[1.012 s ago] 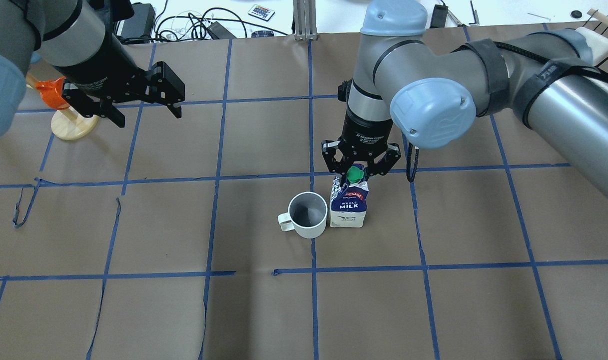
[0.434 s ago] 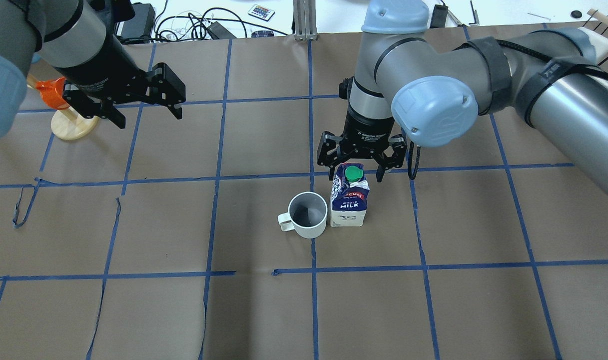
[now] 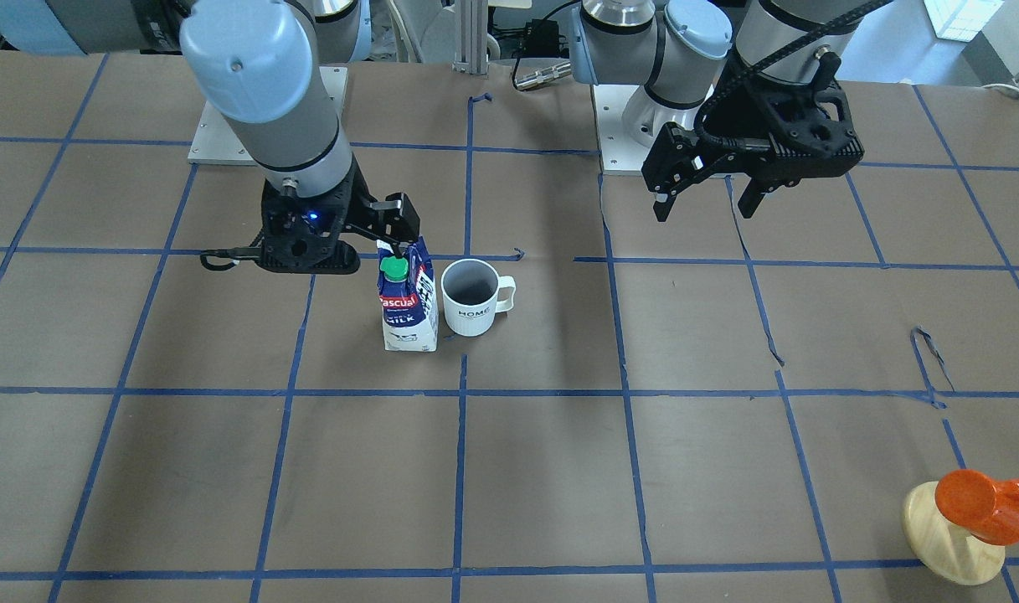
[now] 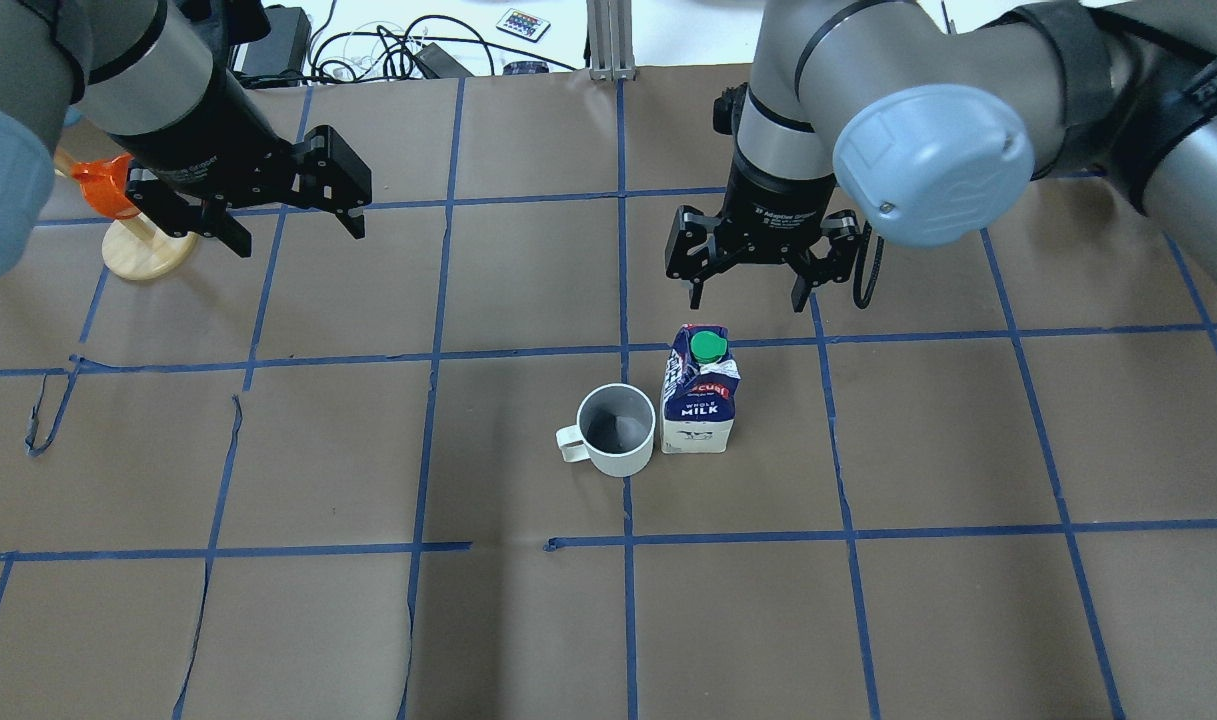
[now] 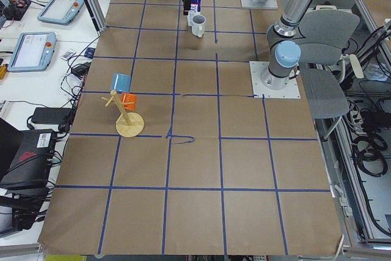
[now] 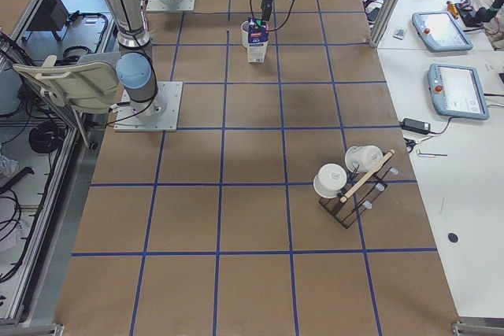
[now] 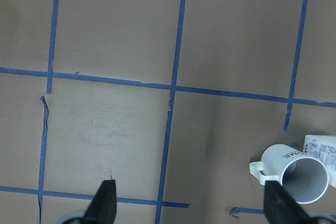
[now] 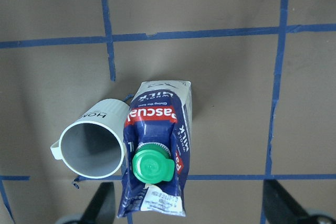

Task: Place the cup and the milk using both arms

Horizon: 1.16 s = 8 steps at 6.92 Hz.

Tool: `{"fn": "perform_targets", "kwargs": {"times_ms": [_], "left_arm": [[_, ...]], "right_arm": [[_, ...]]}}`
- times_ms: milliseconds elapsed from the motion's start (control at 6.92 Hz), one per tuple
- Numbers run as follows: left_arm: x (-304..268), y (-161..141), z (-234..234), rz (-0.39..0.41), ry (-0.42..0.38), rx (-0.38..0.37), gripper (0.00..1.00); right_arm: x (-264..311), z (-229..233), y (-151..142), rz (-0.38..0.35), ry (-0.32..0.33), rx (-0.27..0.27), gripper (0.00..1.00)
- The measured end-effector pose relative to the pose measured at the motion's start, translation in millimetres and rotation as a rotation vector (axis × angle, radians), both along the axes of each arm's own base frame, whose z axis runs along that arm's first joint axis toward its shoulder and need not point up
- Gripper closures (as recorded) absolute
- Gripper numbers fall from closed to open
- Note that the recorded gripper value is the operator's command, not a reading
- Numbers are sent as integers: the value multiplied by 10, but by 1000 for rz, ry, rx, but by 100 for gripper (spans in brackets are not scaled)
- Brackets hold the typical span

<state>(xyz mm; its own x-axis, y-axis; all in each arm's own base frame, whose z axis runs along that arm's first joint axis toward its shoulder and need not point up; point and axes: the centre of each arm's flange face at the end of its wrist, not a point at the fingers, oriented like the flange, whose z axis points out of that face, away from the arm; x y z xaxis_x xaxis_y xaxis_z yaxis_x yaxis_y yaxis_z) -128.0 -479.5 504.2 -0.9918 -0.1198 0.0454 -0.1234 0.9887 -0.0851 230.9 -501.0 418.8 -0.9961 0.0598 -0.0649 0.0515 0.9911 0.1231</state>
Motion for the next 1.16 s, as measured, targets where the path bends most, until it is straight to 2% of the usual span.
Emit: {"fn": "perform_targets", "kwargs": {"times_ms": [145,434,867,1157], "left_arm": [[0,0,0,0,0,0,0],[-1,-1,1,0,1,-1,0],[-3,0,0,0,2,0,0],[-8,2,-5,-1,2,1,0]], "right_arm": [[-317,260,-4,-38,8,-34,0],[-823,585,92,-43,26,-55,0],[-1008,825,309,-35,66,-55,0],[-1015,884,347,-33,72,-61,0]]}}
